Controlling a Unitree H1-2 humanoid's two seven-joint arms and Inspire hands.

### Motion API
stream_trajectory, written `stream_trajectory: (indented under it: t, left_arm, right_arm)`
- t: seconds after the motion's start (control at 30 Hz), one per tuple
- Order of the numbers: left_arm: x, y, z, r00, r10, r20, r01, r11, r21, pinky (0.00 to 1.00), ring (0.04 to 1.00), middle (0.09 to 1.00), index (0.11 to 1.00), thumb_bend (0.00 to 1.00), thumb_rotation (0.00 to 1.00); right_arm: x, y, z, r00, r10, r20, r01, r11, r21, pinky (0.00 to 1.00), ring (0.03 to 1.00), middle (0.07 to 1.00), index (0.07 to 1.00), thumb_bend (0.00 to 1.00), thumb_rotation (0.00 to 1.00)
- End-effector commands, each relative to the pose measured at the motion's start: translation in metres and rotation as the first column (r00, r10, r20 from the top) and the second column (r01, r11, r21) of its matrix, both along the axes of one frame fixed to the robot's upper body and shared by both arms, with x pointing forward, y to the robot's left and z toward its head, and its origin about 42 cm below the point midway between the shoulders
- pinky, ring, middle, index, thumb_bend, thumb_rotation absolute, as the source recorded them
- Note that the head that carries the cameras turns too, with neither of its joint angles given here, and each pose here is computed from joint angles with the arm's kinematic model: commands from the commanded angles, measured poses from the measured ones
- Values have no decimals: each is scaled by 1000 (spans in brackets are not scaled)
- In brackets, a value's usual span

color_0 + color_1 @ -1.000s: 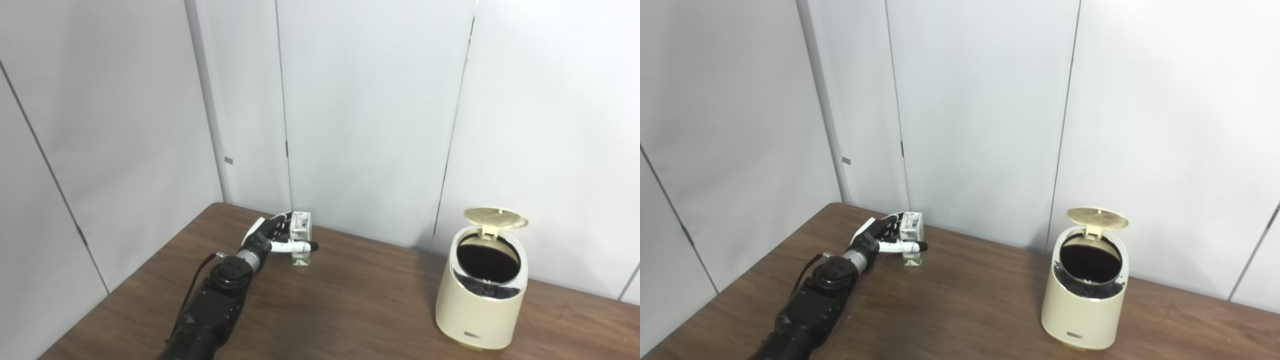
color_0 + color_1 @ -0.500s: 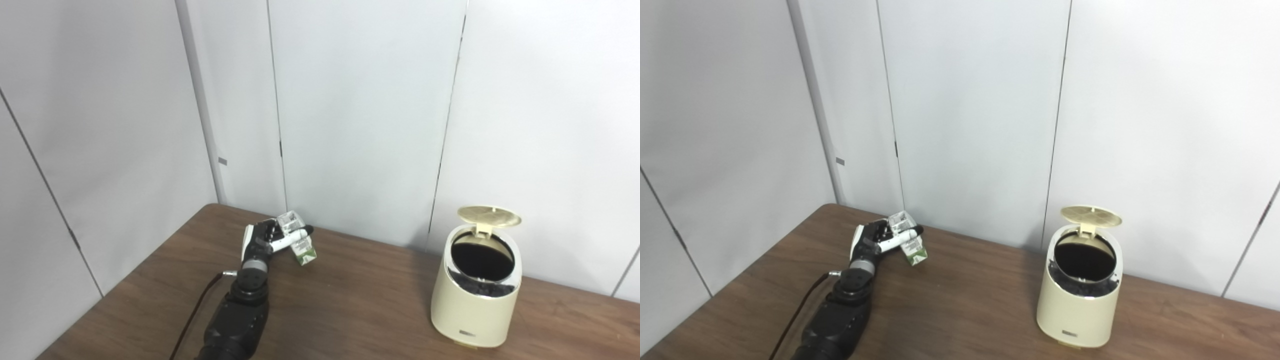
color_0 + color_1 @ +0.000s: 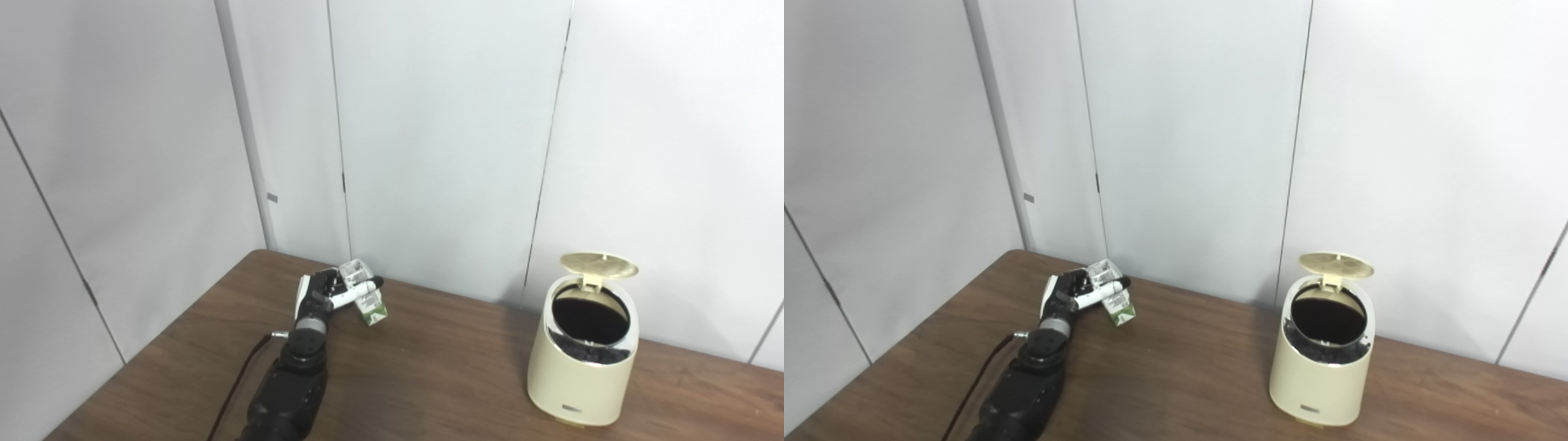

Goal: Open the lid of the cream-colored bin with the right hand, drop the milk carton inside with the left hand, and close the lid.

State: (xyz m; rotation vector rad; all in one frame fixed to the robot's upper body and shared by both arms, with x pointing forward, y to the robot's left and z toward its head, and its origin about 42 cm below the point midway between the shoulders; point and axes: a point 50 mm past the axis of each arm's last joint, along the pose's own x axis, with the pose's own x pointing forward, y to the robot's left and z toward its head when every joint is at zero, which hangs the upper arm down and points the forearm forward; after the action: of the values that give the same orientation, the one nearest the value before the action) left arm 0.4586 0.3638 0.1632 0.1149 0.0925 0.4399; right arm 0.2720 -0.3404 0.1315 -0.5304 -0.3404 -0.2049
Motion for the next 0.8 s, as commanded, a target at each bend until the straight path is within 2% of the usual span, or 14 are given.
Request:
stream_trajectory:
  t: [0.0, 0.07, 0.13, 0.17, 0.2, 0.23, 0.27, 0.33, 0.4, 0.43, 0.53, 0.57, 0.63, 0.77]
  left_arm:
    - [6, -16, 35, 984, -32, 178, 28, 999, 23, 672, 684, 634, 481, 522, 44]
    - [-4, -35, 46, 955, -71, 289, 53, 996, 70, 526, 563, 557, 462, 519, 9]
    - [-20, -60, 60, 889, -133, 437, 96, 990, 106, 462, 500, 521, 466, 521, 1]
    - [-25, -67, 65, 864, -149, 481, 108, 988, 112, 442, 475, 505, 471, 522, 0]
    - [-32, -77, 72, 825, -170, 540, 119, 984, 129, 432, 463, 496, 474, 523, 0]
    - [-41, -88, 80, 783, -188, 593, 123, 981, 148, 414, 472, 485, 474, 511, 0]
    - [-47, -94, 86, 754, -198, 626, 124, 979, 161, 407, 473, 485, 473, 508, 0]
    - [-58, -105, 97, 692, -228, 685, 119, 972, 203, 390, 464, 482, 475, 506, 0]
    - [-72, -120, 111, 597, -286, 750, 105, 954, 280, 386, 453, 479, 483, 505, 0]
    - [-77, -127, 117, 556, -306, 773, 103, 948, 302, 398, 455, 477, 485, 505, 0]
    - [-93, -149, 134, 452, -371, 811, 95, 924, 370, 383, 444, 478, 485, 505, 0]
    - [-96, -153, 137, 434, -386, 814, 92, 918, 386, 385, 450, 478, 483, 505, 0]
    - [-102, -167, 144, 382, -432, 817, 133, 900, 414, 391, 457, 477, 481, 504, 0]
    - [-106, -183, 151, 326, -485, 811, 170, 874, 454, 377, 453, 483, 479, 504, 0]
  right_arm:
    - [-16, 15, -28, 998, 3, -64, 0, 999, 51, 397, 576, 657, 498, 482, 177]
    - [-15, 18, -29, 998, 8, -66, -5, 998, 55, 417, 593, 661, 499, 483, 177]
    - [-14, 24, -28, 997, 20, -69, -16, 998, 64, 430, 603, 663, 499, 483, 177]
    - [-13, 26, -28, 997, 24, -70, -19, 998, 66, 426, 603, 665, 499, 483, 177]
    - [-13, 30, -26, 997, 25, -69, -21, 998, 65, 425, 604, 666, 499, 483, 178]
    - [-12, 34, -24, 998, 26, -66, -22, 998, 62, 417, 608, 675, 604, 380, 525]
    - [-11, 37, -23, 998, 26, -63, -22, 998, 60, 414, 608, 677, 630, 342, 603]
    - [-8, 45, -23, 998, 28, -57, -24, 998, 62, 410, 607, 677, 650, 304, 647]
    - [-5, 52, -22, 998, 33, -46, -30, 997, 67, 387, 583, 672, 655, 271, 639]
    - [-4, 56, -22, 998, 30, -46, -27, 998, 60, 424, 600, 675, 659, 250, 629]
    - [0, 68, -22, 999, 24, -47, -22, 999, 41, 486, 636, 681, 666, 194, 607]
    - [2, 71, -23, 999, 26, -44, -25, 999, 39, 510, 651, 685, 664, 172, 589]
    - [5, 78, -24, 999, 38, -34, -37, 999, 36, 524, 662, 689, 665, 163, 578]
    - [12, 88, -26, 999, 42, -11, -42, 999, 25, 517, 652, 681, 671, 141, 513]
